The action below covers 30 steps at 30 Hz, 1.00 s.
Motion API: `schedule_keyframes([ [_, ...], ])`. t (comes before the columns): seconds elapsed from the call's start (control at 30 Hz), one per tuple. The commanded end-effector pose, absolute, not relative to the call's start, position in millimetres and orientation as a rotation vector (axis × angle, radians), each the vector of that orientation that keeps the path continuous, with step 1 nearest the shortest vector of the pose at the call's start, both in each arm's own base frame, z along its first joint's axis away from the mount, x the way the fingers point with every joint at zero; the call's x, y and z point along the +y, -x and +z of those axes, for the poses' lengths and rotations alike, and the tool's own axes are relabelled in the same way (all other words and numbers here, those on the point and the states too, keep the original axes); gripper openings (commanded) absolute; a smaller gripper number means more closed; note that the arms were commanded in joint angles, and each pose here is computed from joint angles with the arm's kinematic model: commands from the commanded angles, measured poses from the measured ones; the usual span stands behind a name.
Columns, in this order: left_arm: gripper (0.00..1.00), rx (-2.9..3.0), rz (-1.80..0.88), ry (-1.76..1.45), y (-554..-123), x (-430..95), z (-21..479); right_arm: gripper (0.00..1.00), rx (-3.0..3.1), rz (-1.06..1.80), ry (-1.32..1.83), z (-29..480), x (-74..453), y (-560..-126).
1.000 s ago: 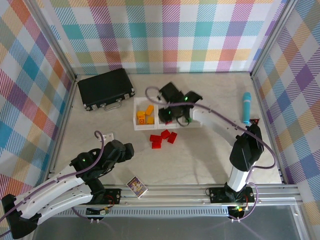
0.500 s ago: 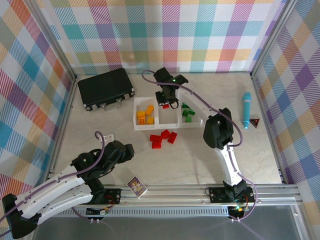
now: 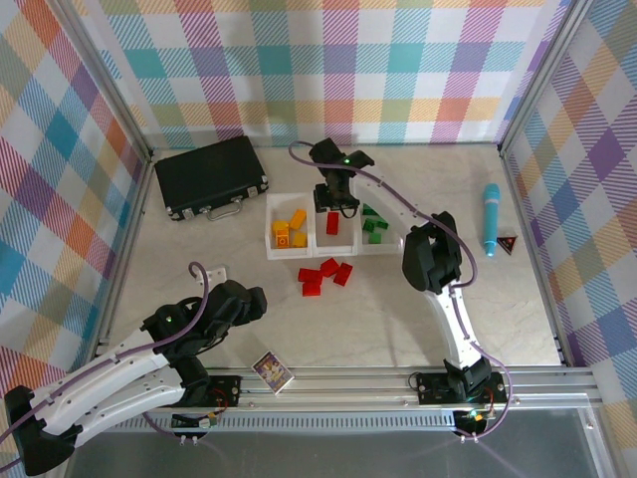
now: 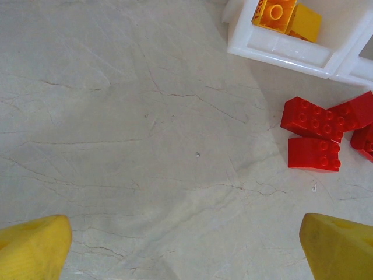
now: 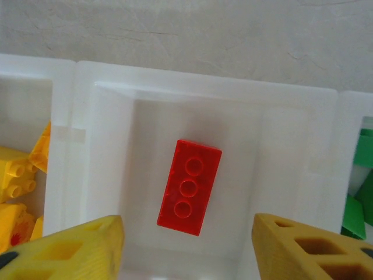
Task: Sort the legos into containers by color
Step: Place the lego in the container, then pick up the lego from the center of the table.
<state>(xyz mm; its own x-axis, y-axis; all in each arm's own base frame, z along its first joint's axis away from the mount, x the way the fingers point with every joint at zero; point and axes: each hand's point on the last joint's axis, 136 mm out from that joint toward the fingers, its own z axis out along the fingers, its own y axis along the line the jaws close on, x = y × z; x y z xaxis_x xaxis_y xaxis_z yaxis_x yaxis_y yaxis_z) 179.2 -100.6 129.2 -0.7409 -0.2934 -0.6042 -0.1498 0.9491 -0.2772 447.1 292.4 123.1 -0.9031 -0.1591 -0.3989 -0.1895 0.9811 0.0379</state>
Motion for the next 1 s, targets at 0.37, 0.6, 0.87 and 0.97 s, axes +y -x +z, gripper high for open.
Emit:
schedule_keyframes([
  [0.37,1.00,2.412,-0.280,0.287,-179.2,-100.7,123.1,0.61,2.703,0.101,-0.172,147.9,214.4,-309.4],
  [0.6,1.00,2.414,-0.300,0.284,-180.0,-104.8,121.7,0.70,2.798,0.105,-0.161,107.5,233.4,-268.8],
  [0.87,1.00,2.415,-0.277,0.289,-176.0,-96.8,124.0,0.72,2.862,0.088,-0.118,74.1,256.1,-268.8],
  [0.97,1.00,2.406,-0.282,0.297,-175.5,-95.1,125.7,0.72,2.880,0.066,-0.110,65.8,260.7,-271.2],
])
